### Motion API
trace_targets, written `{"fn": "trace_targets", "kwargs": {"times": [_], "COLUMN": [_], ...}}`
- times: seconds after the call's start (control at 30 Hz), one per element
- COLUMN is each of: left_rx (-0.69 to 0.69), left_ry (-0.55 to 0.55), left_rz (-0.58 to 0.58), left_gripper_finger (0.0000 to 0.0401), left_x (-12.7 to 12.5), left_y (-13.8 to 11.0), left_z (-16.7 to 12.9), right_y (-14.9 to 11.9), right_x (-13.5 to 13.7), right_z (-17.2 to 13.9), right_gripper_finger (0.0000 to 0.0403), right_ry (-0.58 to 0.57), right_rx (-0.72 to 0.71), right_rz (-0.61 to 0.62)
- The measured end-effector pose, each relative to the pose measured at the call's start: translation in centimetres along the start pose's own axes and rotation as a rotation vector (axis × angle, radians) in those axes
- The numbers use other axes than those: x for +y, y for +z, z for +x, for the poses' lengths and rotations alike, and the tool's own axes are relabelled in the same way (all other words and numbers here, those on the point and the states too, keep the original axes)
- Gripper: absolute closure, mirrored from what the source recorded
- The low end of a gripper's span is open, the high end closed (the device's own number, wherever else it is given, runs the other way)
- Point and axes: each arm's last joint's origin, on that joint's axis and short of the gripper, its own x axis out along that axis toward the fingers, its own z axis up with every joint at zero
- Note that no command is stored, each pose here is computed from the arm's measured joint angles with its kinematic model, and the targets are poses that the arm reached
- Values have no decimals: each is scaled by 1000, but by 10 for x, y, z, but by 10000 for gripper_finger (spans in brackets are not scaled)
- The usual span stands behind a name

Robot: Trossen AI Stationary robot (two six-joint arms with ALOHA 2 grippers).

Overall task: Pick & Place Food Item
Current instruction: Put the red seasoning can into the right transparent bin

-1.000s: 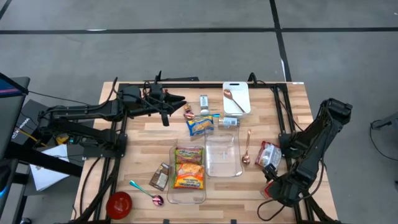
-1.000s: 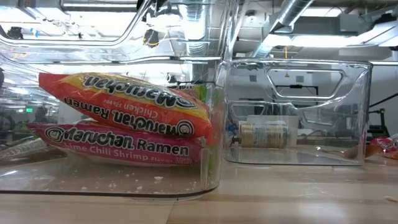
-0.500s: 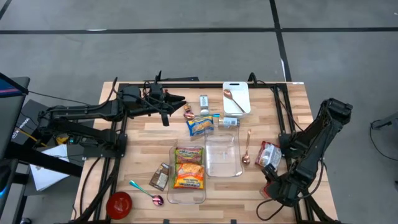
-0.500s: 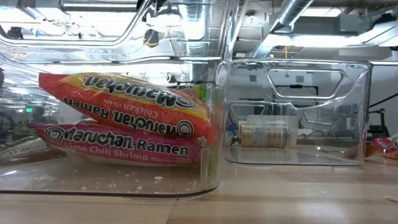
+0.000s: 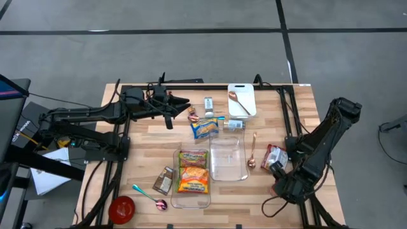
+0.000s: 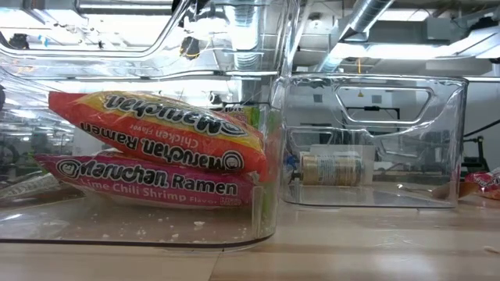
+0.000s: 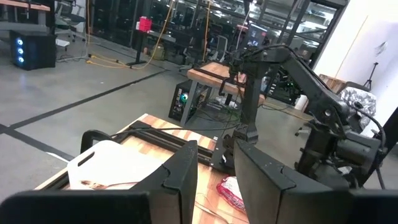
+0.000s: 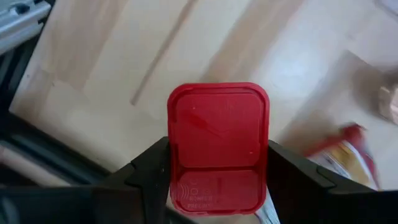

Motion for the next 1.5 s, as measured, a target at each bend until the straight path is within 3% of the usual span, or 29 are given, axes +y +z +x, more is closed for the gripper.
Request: {"fn": "trace_targets", "kwargs": {"times": [0.23,0.4,0.57,0.77,0.9,1.1,1.5], "left_rx": [1,3,4,10,12,62,85], "left_ry": [0,0,0,-5,-12,5,43], "left_rz": [3,8,9,9,10,17,22], "left_gripper_finger": [302,302,302,302,302,302,302], "left_x": [0,0,0,-1,-3,-2,1], "left_y": [0,0,0,-1,-2,-7,-9], "left_z": [0,0,0,0,0,-1,-1], "right_y": [-10,-14,-5,5,14,39,77], "right_x": [-33,-66,-107,-168,-203,-236,-249], "right_z": [-43,-75,-100,-123,-137,-132,-86], "right_gripper_finger": [195,195,195,195,195,195,195], "right_ry": [0,-64,-178,-294,-345,-310,-232], "right_rx": [-105,-201,-270,-284,-287,-276,-235], "right_rz": [111,172,219,415,459,485,444]}}
